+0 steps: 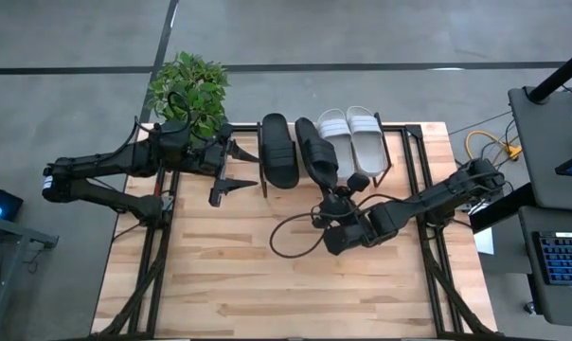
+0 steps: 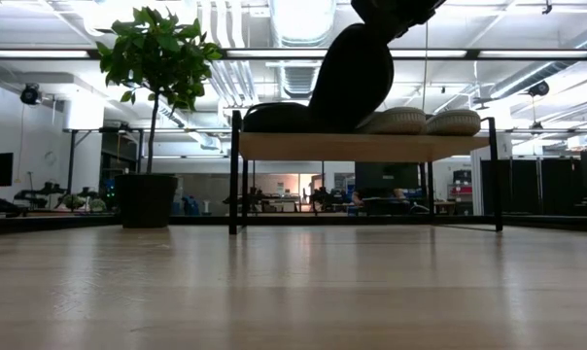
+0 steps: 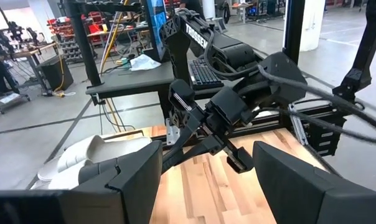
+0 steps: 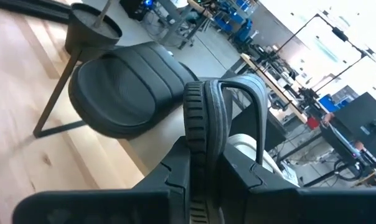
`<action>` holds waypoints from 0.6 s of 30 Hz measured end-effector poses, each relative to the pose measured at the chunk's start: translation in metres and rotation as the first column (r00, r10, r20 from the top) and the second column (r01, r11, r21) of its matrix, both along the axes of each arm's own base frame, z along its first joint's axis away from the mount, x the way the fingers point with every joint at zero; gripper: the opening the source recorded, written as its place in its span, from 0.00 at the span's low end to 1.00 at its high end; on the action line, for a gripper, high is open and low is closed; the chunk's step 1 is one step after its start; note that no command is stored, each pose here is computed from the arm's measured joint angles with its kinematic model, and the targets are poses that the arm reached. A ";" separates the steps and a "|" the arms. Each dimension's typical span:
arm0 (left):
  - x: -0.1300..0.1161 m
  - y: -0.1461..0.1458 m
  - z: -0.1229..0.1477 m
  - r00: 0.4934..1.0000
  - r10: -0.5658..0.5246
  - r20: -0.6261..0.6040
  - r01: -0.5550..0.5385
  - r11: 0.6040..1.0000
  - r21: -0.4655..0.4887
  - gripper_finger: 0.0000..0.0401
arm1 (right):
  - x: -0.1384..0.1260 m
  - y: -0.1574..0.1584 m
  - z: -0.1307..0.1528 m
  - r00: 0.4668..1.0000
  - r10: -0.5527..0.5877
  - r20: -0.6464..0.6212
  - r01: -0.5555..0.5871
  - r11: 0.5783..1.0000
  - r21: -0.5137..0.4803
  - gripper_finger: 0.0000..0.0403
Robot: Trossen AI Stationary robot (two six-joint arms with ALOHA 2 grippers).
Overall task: Pick and place slides into the shelf
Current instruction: Put the black slide on the shelf
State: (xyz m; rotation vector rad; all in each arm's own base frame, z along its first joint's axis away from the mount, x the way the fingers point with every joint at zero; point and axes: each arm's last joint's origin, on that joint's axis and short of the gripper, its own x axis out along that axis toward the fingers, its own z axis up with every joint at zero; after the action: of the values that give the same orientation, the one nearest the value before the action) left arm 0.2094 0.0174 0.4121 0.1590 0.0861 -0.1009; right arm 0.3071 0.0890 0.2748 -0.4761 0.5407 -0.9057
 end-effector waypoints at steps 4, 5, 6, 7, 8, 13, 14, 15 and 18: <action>0.000 0.000 -0.001 1.000 0.000 -0.007 0.000 1.000 -0.012 0.59 | -0.002 0.000 -0.002 1.000 0.000 -0.028 -0.001 1.000 -0.009 0.10; 0.000 0.000 -0.001 1.000 0.000 -0.014 0.000 1.000 -0.013 0.59 | -0.002 -0.001 -0.002 0.999 0.000 -0.036 0.000 1.000 -0.013 0.10; 0.000 0.000 -0.002 1.000 0.000 -0.021 -0.001 1.000 -0.014 0.59 | -0.003 -0.001 -0.003 0.999 0.000 -0.046 0.000 1.000 -0.016 0.10; 0.000 0.000 -0.002 1.000 0.000 -0.024 -0.001 1.000 -0.015 0.59 | -0.004 -0.001 -0.003 0.999 -0.001 -0.055 0.000 1.000 -0.019 0.10; 0.000 0.000 -0.003 1.000 0.000 -0.030 -0.001 1.000 -0.016 0.59 | -0.004 -0.001 -0.004 0.998 -0.003 -0.055 0.002 1.000 -0.017 0.10; -0.001 0.000 -0.003 0.999 0.000 -0.038 -0.001 1.000 -0.017 0.59 | -0.006 -0.002 -0.005 0.998 -0.010 -0.062 0.009 1.000 -0.017 0.10; -0.001 0.000 -0.003 0.999 0.000 -0.038 -0.001 1.000 -0.017 0.59 | -0.006 -0.002 -0.006 0.998 -0.011 -0.061 0.010 1.000 -0.017 0.10; -0.001 0.000 -0.003 0.999 0.000 -0.038 -0.001 1.000 -0.017 0.59 | -0.006 -0.002 -0.006 0.998 -0.011 -0.060 0.010 1.000 -0.016 0.10; -0.001 0.000 -0.003 0.999 0.000 -0.038 -0.001 1.000 -0.017 0.59 | -0.006 -0.002 -0.005 0.997 -0.006 -0.075 0.004 1.000 -0.025 0.10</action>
State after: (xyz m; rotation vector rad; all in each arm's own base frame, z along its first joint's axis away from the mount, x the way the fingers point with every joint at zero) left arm 0.2087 0.0172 0.4087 0.1405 0.1231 -0.1041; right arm 0.3016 0.0867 0.2694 -0.5332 0.5998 -0.9033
